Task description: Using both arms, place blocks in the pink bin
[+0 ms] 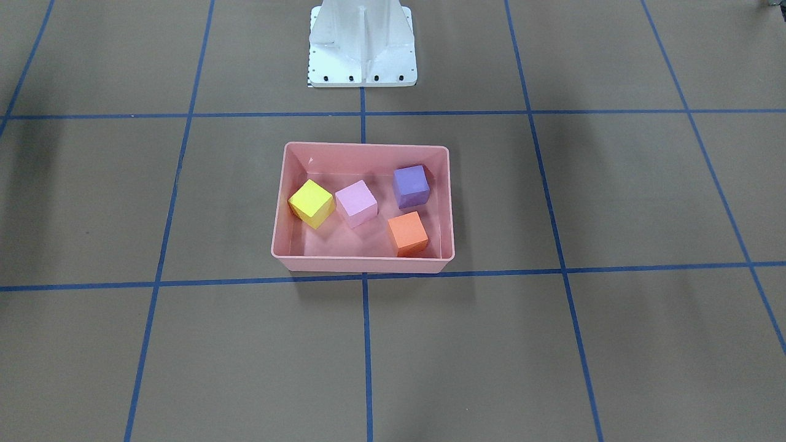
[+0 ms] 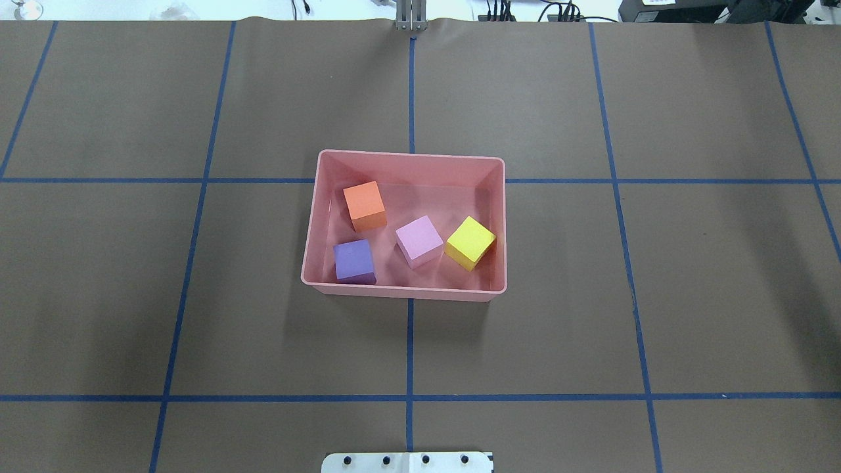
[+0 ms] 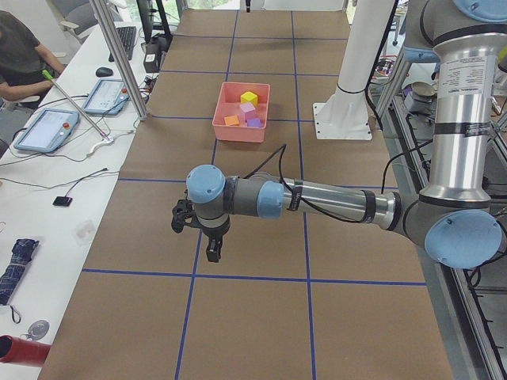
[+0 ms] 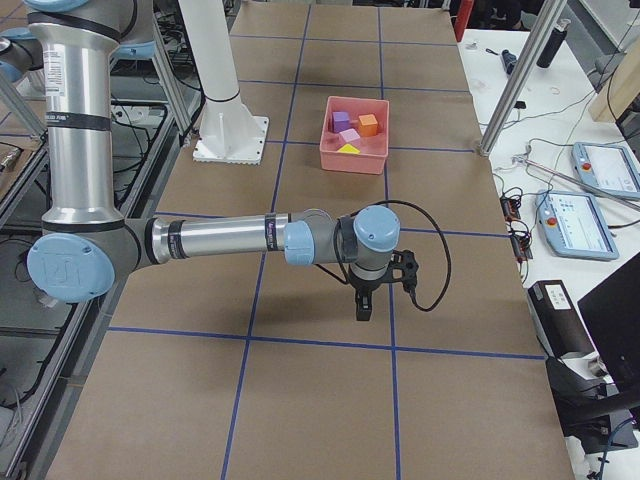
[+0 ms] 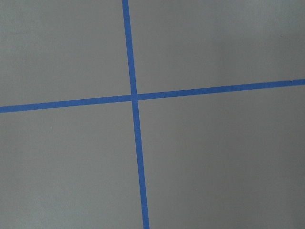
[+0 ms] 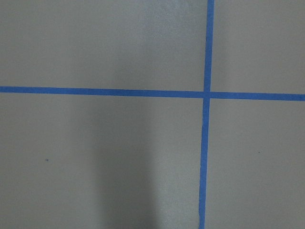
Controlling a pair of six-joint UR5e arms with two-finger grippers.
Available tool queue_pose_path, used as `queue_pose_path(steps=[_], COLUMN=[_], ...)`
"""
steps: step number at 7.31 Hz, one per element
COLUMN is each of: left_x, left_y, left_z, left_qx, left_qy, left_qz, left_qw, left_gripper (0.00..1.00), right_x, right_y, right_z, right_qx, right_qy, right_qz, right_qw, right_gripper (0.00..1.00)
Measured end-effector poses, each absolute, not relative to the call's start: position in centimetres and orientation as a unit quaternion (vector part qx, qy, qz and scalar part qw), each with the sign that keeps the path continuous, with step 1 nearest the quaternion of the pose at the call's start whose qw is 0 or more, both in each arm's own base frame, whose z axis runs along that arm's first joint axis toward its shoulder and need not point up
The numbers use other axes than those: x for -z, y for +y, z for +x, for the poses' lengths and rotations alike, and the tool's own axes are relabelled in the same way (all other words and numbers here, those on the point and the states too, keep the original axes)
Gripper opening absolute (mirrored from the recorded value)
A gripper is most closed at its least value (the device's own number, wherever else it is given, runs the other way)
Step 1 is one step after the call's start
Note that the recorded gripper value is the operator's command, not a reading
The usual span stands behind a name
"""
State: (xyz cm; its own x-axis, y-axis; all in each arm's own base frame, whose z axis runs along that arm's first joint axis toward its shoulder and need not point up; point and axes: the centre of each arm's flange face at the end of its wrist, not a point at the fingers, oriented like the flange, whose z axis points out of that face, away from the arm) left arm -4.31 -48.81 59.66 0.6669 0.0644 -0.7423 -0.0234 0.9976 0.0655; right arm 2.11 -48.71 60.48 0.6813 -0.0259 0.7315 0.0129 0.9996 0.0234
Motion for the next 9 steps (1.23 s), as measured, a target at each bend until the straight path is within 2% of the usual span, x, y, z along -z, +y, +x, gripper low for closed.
queue_pose_path(steps=[9], left_x=[-60.9], left_y=[-47.4], left_z=[-5.7], left_qx=[-0.006], left_qy=[0.403], left_qz=[0.022], left_qw=[0.915], left_gripper=[1.0], right_x=[-62.1], right_y=[-48.5], right_z=[2.4], right_qx=[-0.001], right_qy=[-0.397], right_qz=[-0.004], right_qw=[0.918], right_gripper=[1.0])
